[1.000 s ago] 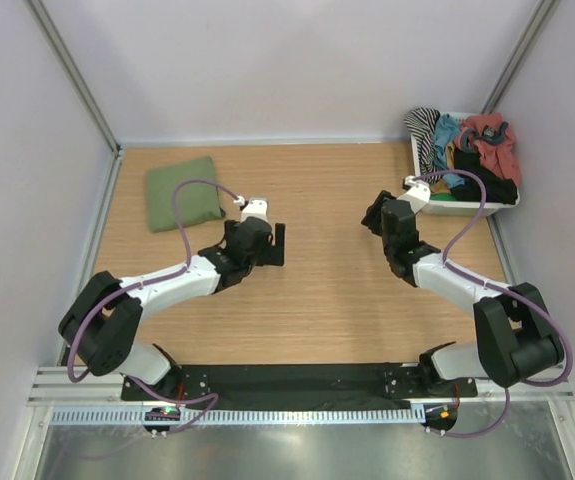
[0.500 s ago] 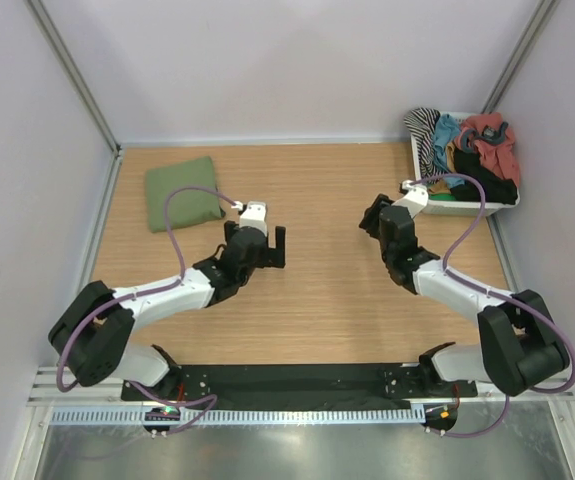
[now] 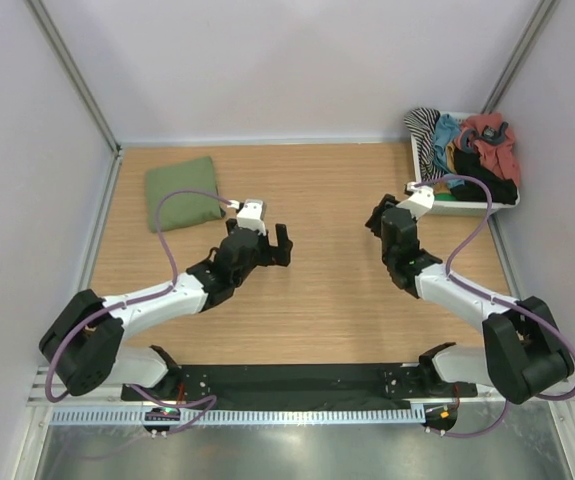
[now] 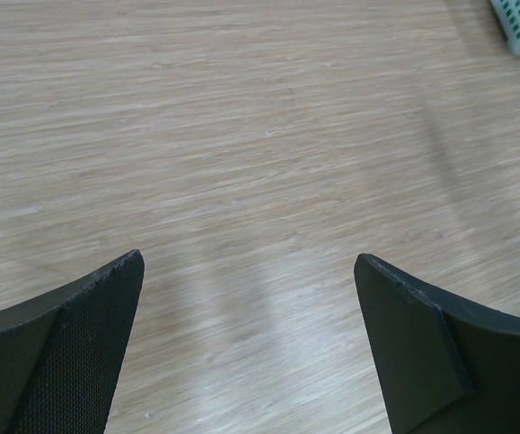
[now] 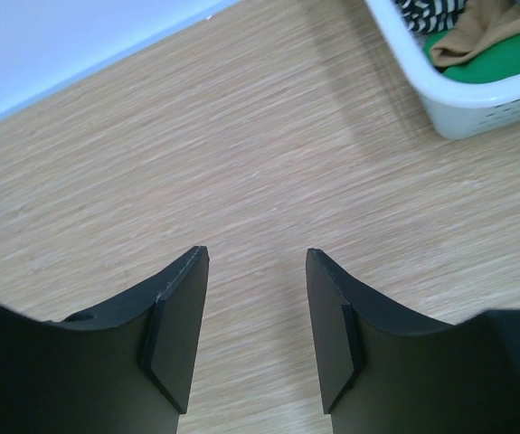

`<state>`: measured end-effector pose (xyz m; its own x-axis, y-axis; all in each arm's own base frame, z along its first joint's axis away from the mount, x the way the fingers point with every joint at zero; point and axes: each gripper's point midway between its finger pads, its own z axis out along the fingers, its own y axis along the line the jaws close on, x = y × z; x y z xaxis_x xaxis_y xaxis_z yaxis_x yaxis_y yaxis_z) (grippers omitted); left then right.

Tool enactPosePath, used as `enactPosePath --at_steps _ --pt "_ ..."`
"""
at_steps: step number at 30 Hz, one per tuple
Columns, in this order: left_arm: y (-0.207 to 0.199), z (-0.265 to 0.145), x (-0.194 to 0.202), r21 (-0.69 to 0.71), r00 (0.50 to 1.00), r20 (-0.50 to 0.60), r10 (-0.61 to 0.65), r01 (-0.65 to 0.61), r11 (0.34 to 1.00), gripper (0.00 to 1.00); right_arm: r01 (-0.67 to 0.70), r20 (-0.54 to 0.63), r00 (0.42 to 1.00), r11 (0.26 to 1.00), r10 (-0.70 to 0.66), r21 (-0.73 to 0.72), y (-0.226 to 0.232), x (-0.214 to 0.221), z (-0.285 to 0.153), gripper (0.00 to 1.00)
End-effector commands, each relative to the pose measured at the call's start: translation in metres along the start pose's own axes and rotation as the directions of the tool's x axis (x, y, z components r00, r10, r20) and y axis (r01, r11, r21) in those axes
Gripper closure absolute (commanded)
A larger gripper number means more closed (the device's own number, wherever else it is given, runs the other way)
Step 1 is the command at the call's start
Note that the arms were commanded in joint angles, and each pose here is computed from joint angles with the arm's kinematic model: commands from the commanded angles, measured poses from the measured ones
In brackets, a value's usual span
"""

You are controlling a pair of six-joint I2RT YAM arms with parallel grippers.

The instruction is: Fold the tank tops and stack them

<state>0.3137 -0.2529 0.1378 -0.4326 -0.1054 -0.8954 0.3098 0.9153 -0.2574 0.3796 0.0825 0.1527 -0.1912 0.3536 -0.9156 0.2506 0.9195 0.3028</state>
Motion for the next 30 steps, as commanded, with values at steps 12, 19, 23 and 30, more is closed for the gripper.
enactPosePath --at_steps 12,19,23,30 --pt "-0.014 -0.012 -0.022 0.072 0.996 0.082 -0.047 0.041 0.997 0.01 -0.163 0.154 0.981 0.925 0.116 0.343 -0.074 -0.077 0.005 0.46" --pt "-0.018 -0.008 -0.021 0.078 0.997 0.072 -0.035 0.029 0.997 0.0 -0.188 0.07 0.982 0.838 0.177 0.512 -0.136 -0.115 0.048 0.42" --pt "-0.018 -0.012 -0.022 0.082 0.997 0.072 -0.039 0.033 0.996 0.0 -0.189 0.05 0.979 0.775 0.2 0.603 -0.17 -0.115 0.076 0.29" --pt "-0.023 -0.014 -0.015 0.089 0.997 0.04 -0.068 0.064 0.994 0.0 -0.196 0.06 0.976 0.726 0.209 0.659 -0.197 -0.125 0.123 0.23"
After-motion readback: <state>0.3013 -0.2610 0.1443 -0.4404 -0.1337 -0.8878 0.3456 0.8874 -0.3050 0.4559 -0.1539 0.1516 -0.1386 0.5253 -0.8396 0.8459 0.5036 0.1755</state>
